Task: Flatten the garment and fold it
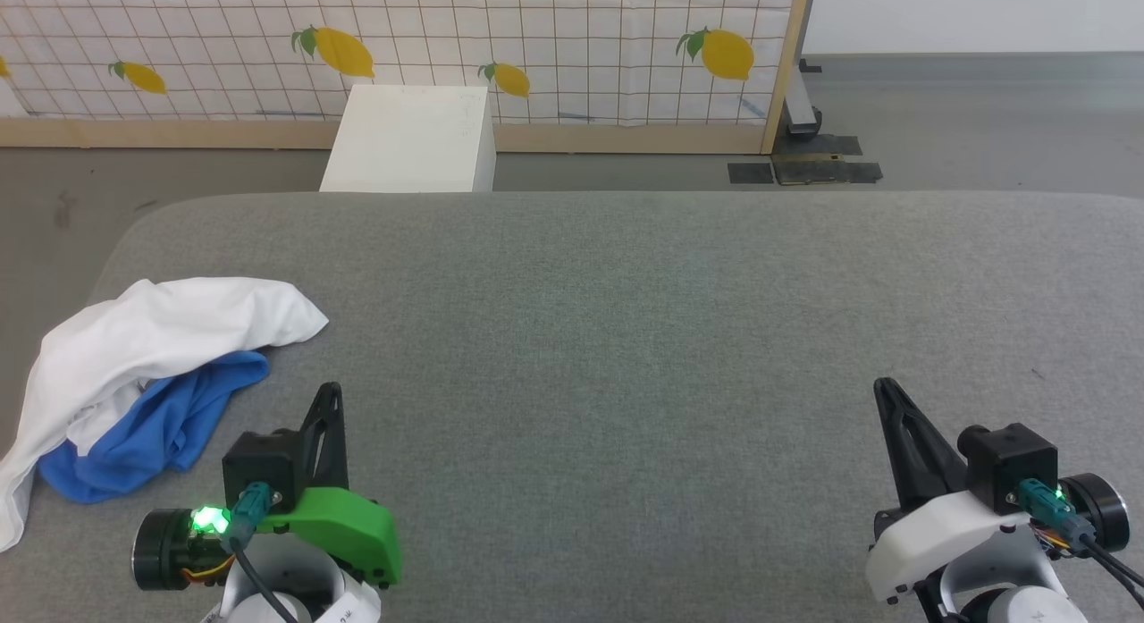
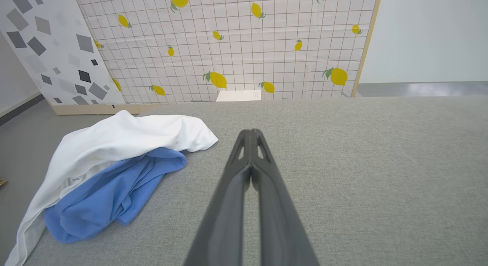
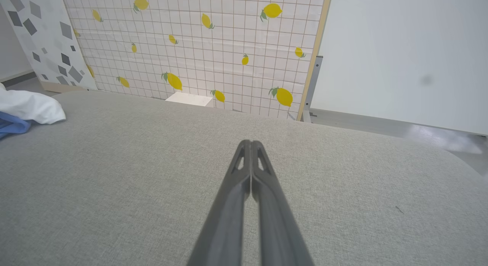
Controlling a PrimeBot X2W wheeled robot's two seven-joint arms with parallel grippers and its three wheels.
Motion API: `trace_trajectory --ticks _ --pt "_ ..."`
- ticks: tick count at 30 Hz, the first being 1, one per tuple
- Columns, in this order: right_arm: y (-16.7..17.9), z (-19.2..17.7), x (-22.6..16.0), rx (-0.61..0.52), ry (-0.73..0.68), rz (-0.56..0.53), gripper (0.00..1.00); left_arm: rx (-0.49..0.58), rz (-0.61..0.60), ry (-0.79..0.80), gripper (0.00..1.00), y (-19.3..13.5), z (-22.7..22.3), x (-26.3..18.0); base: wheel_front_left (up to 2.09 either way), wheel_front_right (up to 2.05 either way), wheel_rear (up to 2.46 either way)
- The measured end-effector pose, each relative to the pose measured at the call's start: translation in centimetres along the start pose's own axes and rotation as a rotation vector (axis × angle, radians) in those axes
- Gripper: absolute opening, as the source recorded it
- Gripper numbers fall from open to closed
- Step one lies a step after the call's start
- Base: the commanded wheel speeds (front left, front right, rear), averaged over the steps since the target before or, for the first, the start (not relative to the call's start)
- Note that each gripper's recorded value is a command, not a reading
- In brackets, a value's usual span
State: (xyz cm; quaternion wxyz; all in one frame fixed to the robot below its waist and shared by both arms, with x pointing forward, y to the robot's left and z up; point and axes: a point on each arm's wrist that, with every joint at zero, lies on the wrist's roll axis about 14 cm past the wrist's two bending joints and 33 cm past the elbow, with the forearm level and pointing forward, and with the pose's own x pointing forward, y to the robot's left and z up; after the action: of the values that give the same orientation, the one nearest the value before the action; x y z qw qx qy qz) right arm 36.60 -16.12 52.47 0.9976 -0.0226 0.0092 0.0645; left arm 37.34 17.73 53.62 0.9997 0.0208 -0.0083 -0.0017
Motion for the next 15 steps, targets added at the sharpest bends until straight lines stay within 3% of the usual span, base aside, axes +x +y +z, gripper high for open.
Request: trace_trajectory --ticks 15 --pt "0.0 0.0 0.0 0.0 0.0 0.0 0.0 0.0 0.0 0.0 0.0 0.01 0.0 0.0 0.0 0.0 0.0"
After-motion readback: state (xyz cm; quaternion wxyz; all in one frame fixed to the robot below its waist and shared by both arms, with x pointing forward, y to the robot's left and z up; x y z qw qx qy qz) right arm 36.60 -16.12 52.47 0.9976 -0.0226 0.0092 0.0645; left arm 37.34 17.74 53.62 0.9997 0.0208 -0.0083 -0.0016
